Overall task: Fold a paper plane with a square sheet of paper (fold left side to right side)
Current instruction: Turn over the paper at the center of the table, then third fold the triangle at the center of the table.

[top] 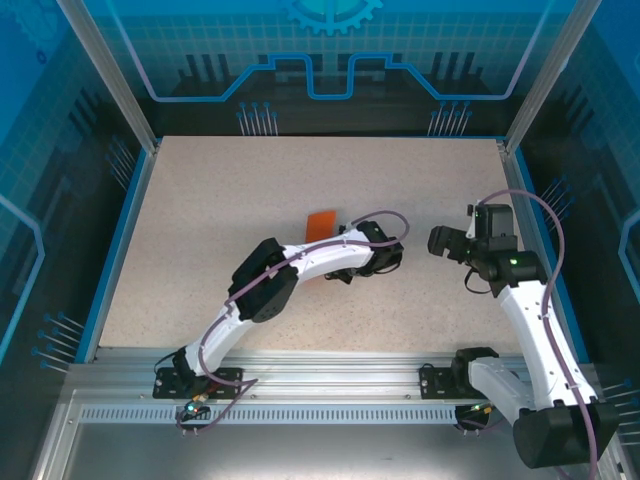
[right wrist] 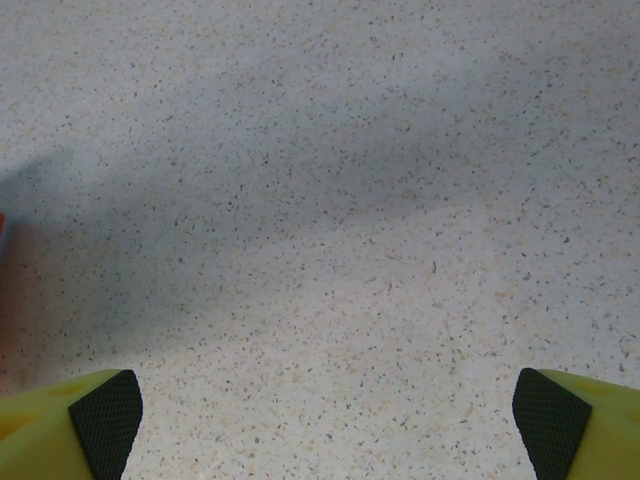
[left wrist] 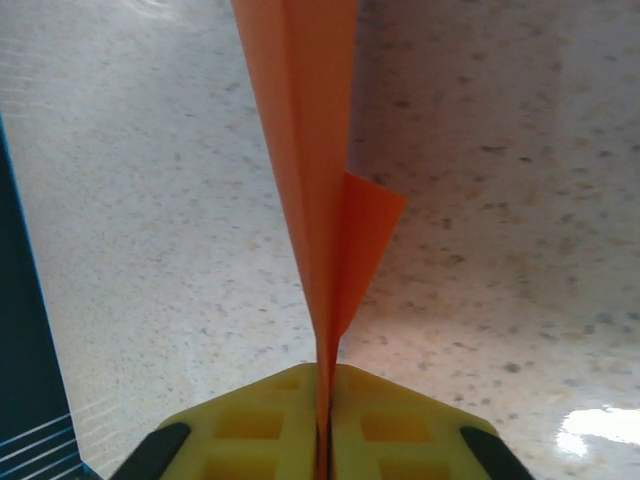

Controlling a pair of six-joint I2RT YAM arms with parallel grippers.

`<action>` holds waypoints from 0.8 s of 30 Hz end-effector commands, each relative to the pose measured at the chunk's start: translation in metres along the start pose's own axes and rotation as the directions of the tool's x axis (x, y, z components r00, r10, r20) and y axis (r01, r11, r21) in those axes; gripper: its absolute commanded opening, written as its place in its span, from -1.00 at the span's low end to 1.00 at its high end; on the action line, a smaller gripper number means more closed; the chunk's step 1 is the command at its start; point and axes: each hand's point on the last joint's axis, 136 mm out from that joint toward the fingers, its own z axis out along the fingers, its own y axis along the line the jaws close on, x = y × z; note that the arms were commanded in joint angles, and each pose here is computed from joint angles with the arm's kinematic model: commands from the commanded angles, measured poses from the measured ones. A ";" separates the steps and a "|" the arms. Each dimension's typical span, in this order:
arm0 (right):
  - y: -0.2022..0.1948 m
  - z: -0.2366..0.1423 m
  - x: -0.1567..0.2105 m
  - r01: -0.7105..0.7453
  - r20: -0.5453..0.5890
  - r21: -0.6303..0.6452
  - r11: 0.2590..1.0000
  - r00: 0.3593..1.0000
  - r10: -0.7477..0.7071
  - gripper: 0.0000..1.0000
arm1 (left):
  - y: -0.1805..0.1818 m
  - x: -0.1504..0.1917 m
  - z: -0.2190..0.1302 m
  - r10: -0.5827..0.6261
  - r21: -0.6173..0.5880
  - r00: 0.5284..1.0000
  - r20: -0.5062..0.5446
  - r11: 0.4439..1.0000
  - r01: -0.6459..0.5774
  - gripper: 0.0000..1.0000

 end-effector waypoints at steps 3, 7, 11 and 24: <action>-0.004 0.007 0.009 -0.011 -0.034 -0.004 1.000 0.999 0.011 0.99 | -0.034 -0.005 -0.011 0.074 0.164 0.995 -0.062 0.984 -0.063 -0.50; 0.010 0.010 0.008 -0.023 -0.048 -0.076 0.997 0.999 0.020 0.99 | -0.048 -0.031 -0.035 0.025 0.370 0.999 -0.033 0.929 -0.011 -0.18; 0.035 0.021 0.010 -0.046 -0.115 -0.202 0.978 0.993 0.023 0.99 | -0.040 -0.056 -0.069 -0.049 0.565 0.999 0.009 0.824 0.036 0.05; 0.173 0.060 0.020 -0.032 -0.248 -0.557 0.830 0.960 -0.129 0.98 | 0.060 -0.053 -0.058 -0.445 0.890 0.876 -0.183 0.304 0.341 0.41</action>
